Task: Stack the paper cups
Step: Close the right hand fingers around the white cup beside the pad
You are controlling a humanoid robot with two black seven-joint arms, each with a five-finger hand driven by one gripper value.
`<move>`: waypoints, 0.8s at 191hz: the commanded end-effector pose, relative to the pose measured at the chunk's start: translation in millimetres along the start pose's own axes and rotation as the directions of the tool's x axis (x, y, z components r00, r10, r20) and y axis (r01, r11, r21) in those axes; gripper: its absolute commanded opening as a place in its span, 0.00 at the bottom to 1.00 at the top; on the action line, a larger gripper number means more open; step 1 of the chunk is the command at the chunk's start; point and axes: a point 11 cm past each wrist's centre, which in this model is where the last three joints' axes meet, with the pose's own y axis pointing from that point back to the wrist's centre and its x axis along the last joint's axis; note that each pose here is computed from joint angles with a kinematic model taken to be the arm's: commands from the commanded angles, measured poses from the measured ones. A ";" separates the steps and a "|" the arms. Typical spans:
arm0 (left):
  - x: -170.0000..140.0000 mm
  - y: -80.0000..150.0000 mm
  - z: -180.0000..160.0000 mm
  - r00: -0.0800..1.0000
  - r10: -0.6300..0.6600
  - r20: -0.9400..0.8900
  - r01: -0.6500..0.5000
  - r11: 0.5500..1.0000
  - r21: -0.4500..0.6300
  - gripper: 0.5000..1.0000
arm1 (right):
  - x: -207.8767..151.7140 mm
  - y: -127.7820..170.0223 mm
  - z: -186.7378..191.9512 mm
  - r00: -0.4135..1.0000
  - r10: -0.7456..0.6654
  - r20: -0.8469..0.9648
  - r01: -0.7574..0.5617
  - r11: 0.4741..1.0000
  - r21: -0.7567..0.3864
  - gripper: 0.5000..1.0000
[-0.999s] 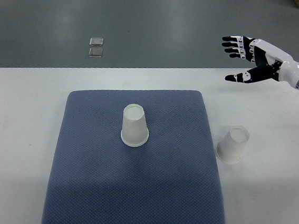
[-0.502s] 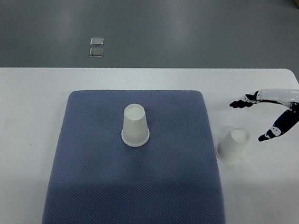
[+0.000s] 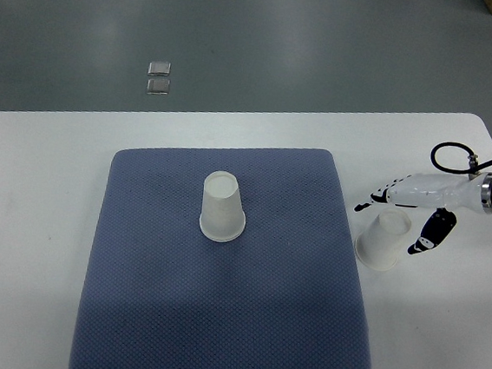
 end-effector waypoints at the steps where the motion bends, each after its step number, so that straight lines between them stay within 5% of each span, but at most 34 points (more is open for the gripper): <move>1: -0.1 -0.1 -0.5 1.000 0.000 0.001 0.000 1.000 0.001 1.00 | -5.8 -1.8 2.2 1.000 -0.005 -0.028 0.005 1.000 -0.010 0.83; 153: 0.0 0.0 0.3 1.000 0.000 -0.001 0.000 1.000 -0.001 1.00 | -20.2 -19.9 6.5 0.995 0.000 -0.097 -0.003 1.000 -0.022 0.80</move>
